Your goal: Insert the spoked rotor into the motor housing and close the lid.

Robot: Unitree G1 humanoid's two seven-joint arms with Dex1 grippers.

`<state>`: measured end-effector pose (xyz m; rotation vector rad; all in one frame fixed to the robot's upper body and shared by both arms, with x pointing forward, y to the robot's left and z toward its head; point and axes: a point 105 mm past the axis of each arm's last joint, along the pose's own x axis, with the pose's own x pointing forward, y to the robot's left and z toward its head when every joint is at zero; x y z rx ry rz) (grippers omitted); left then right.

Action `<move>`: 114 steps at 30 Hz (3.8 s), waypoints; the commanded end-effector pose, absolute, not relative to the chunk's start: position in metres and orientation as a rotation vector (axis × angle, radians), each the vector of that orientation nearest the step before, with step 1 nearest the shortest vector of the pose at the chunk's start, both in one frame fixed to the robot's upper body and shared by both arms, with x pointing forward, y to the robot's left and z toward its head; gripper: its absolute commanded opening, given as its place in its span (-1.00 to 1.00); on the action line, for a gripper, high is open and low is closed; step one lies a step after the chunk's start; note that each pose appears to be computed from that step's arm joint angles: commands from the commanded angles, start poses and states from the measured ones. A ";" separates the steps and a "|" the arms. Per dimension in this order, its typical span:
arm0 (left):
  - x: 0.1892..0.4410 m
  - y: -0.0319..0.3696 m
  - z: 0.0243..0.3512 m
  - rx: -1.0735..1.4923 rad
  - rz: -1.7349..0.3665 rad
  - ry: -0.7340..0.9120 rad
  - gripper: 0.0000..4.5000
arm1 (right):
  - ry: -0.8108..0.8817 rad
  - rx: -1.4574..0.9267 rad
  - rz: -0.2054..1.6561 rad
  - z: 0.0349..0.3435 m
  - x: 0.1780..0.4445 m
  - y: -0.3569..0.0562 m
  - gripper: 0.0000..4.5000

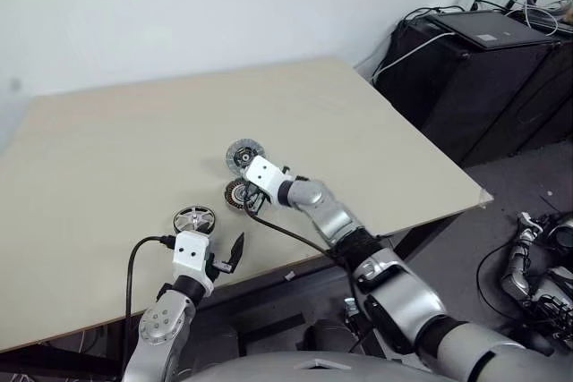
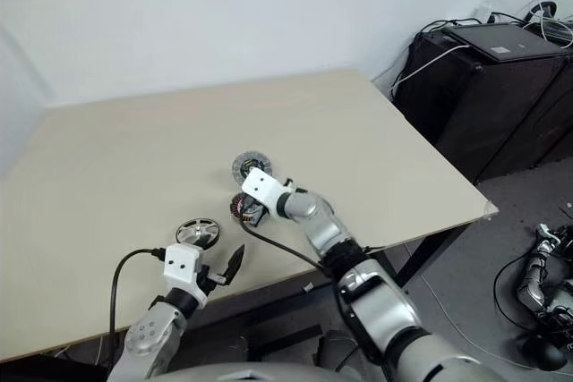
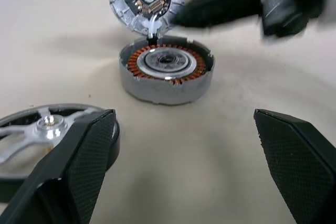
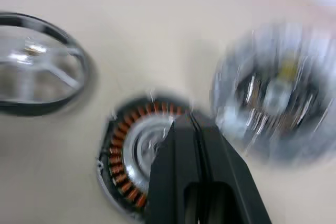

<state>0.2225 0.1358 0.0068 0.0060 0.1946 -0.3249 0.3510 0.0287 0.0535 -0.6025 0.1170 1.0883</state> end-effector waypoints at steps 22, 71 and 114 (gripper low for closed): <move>0.223 0.130 0.016 -0.015 -0.320 0.147 1.00 | 0.170 -1.076 1.387 0.027 0.334 0.033 0.00; 0.226 0.121 0.012 -0.034 -0.357 0.158 1.00 | 0.267 -0.959 1.506 0.034 0.302 0.008 -0.79; 0.223 0.123 0.012 -0.026 -0.362 0.168 1.00 | 0.287 -0.285 0.920 0.027 0.326 0.018 -0.99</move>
